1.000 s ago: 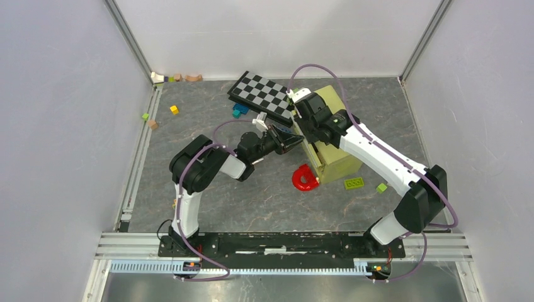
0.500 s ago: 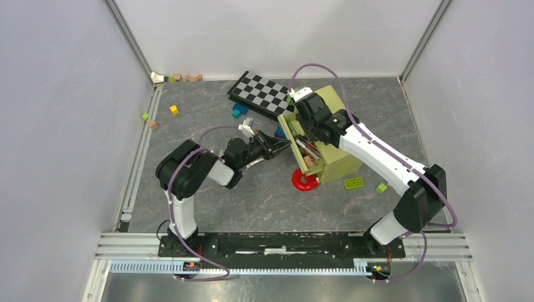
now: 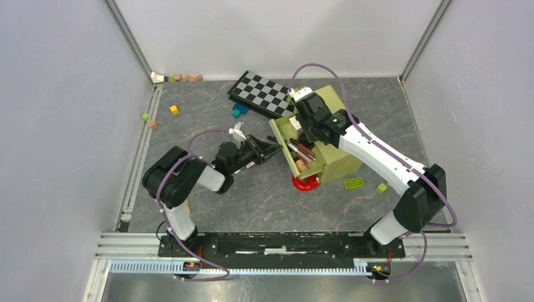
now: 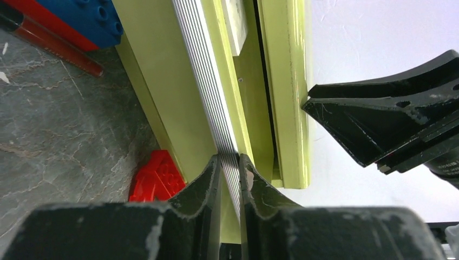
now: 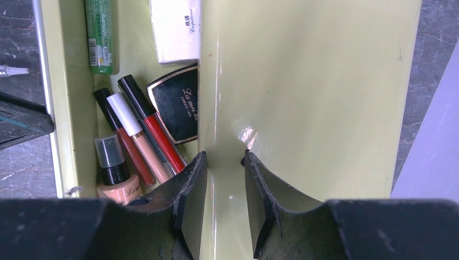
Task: Organize the makeup
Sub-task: Open the drawer in the storage box.
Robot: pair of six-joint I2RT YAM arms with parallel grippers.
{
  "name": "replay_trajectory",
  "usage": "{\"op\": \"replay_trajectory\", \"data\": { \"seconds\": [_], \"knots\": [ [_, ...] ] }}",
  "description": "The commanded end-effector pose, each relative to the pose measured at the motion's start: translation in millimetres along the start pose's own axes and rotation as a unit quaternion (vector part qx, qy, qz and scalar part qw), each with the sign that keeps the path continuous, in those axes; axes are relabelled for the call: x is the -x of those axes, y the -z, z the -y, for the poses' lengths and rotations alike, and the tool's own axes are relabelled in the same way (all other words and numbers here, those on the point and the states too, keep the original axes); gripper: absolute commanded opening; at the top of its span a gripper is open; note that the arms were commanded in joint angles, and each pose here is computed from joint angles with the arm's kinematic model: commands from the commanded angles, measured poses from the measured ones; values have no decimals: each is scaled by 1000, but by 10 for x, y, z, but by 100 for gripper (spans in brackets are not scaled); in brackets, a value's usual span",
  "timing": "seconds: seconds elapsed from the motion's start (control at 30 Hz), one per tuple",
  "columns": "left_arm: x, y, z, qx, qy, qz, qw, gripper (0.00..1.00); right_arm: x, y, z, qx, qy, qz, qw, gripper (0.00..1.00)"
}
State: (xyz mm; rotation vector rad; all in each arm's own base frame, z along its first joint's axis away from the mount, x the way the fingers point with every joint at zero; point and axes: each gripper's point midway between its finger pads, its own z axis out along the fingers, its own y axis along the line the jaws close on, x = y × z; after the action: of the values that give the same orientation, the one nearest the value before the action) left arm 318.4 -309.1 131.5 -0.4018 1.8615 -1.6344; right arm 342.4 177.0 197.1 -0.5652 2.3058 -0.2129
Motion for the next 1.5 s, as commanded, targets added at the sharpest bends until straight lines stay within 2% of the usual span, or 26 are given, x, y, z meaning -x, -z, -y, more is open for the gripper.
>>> {"op": "replay_trajectory", "data": {
  "seconds": [0.0, 0.17, 0.33, 0.5, 0.57, 0.67, 0.8, 0.97, 1.2, 1.47],
  "knots": [
    [105, 141, -72, 25, -61, 17, 998, 7, -138, -65, 116, -33, 6, -31, 999, 37],
    [124, 199, -54, 42, -83, 17, 996, 12, -116, -55, 102, -28, 4, -27, 999, 38],
    [186, 217, 61, 48, -103, 21, 993, 28, 3, 25, 79, -10, -5, -6, 1000, 37],
    [293, 305, 98, 103, -142, 26, 984, 42, 158, 147, -59, 45, -11, 30, 998, 38],
    [393, 404, 107, 144, -162, 39, 975, 47, 203, 201, -156, 75, -11, 44, 996, 38],
    [544, 635, 6, 236, -194, 55, 951, 52, 231, 264, -342, 115, -7, 56, 992, 38],
    [715, 977, -40, 324, -222, 78, 916, 62, 185, 264, -562, 155, -1, 45, 987, 38],
    [777, 1262, -105, 375, -239, 90, 891, 72, 28, 148, -484, 113, -20, 15, 993, 38],
    [791, 1422, -225, 414, -241, 87, 873, 81, -79, -102, -311, 70, -29, -23, 997, 37],
    [874, 1527, -271, 448, -249, 85, 854, 88, -135, -300, 216, -15, -53, -45, 997, 37]
  ]
}}
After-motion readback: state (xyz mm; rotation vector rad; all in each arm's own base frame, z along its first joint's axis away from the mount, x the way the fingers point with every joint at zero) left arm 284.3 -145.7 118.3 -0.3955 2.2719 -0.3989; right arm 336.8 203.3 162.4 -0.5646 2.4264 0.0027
